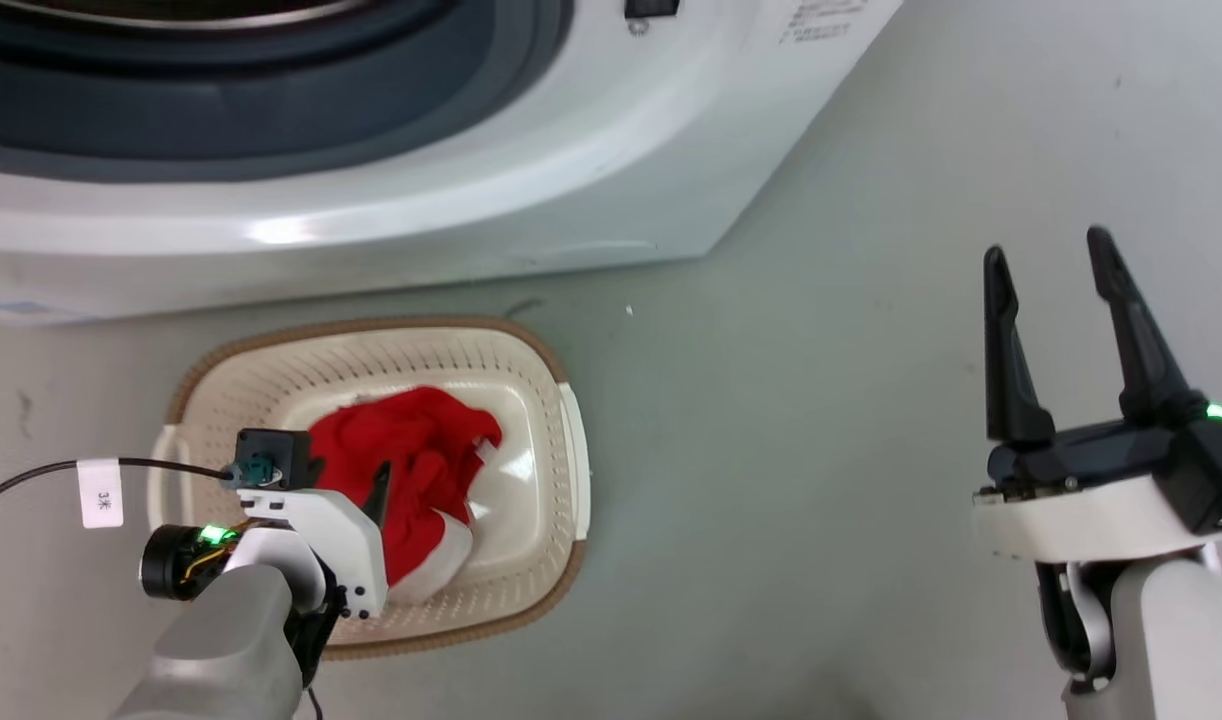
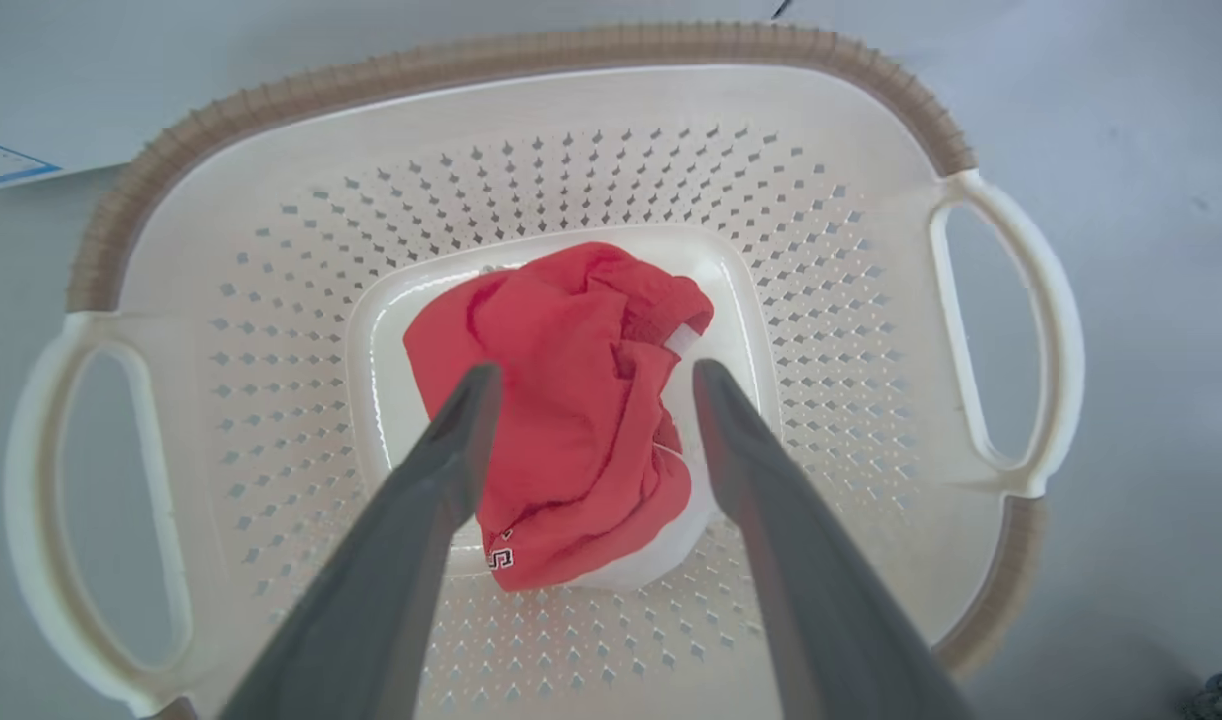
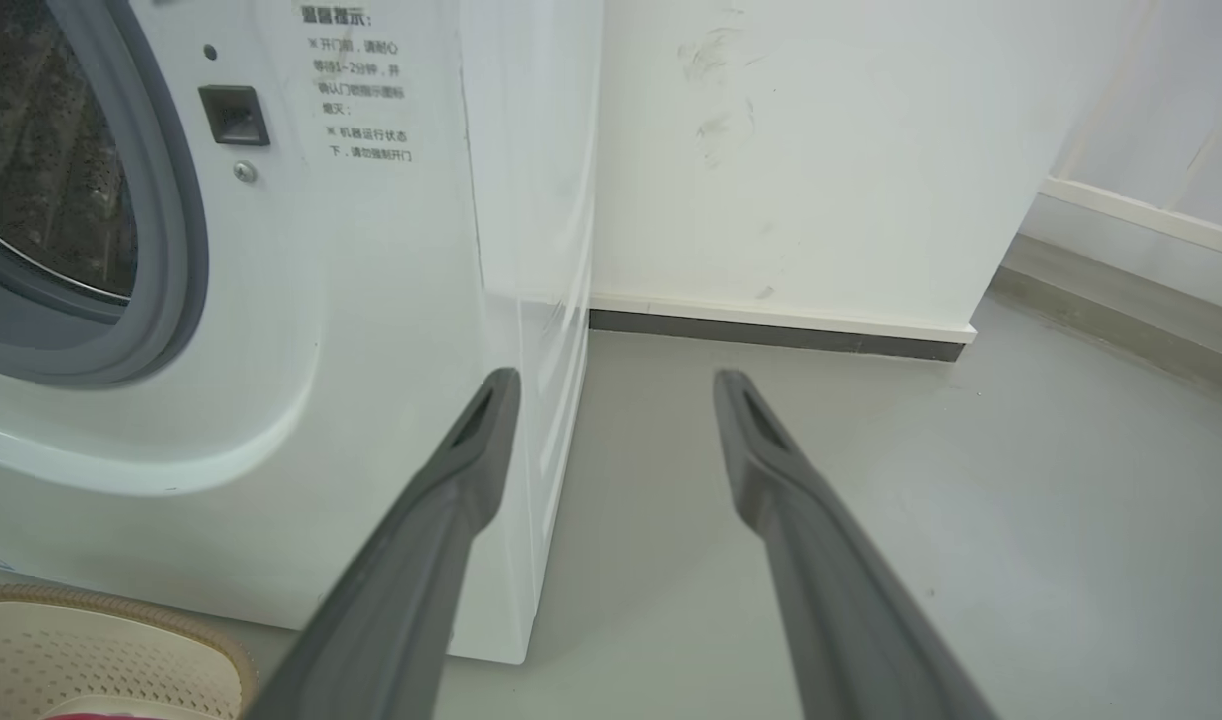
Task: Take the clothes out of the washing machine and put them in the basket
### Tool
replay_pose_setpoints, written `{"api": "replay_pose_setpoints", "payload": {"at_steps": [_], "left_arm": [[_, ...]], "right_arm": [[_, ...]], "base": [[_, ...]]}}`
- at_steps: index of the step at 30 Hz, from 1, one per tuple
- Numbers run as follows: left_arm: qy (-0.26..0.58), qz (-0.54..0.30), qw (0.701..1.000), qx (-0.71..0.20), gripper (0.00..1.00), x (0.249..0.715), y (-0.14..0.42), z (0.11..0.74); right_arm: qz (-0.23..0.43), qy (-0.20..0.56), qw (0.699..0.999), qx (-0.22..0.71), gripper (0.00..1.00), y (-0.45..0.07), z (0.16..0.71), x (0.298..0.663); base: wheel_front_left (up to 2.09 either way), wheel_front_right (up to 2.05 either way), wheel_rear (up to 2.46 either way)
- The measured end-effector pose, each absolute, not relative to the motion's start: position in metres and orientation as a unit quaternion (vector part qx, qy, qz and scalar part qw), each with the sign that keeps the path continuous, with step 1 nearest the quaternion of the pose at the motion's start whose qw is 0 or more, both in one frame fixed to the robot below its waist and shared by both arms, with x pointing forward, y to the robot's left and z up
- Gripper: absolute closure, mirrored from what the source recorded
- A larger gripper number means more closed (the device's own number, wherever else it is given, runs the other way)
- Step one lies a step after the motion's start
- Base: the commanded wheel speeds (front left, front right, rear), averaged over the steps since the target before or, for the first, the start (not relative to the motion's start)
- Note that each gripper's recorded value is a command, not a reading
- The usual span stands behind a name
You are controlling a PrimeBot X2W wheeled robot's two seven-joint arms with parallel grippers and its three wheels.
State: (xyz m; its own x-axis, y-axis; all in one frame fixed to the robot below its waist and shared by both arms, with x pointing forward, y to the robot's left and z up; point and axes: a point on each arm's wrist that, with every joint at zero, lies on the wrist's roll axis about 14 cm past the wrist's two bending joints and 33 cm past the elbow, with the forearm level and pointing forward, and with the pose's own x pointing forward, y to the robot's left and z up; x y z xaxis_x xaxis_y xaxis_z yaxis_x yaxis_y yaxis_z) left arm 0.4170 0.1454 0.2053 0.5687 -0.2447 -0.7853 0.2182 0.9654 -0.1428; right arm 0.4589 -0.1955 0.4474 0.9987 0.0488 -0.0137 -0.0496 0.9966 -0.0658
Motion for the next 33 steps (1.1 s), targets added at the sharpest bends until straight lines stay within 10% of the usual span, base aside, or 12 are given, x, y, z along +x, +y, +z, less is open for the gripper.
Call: {"api": "replay_pose_setpoints", "payload": {"at_steps": [15, 33], "left_arm": [[0.201, -0.099, 0.974, -0.02, 0.0, 0.445, 0.165, 0.366], [0.032, -0.107, 0.994, -0.001, 0.0, 0.531, 0.15, 0.467]], "right_arm": [[0.05, -0.051, 0.997, -0.028, 0.0, -0.173, 0.507, 0.408], [0.046, -0.065, 0.997, -0.024, 0.0, -0.176, 0.517, 0.407]], "base": [[0.0, 0.0, 0.0], [0.0, 0.0, 0.0]]}}
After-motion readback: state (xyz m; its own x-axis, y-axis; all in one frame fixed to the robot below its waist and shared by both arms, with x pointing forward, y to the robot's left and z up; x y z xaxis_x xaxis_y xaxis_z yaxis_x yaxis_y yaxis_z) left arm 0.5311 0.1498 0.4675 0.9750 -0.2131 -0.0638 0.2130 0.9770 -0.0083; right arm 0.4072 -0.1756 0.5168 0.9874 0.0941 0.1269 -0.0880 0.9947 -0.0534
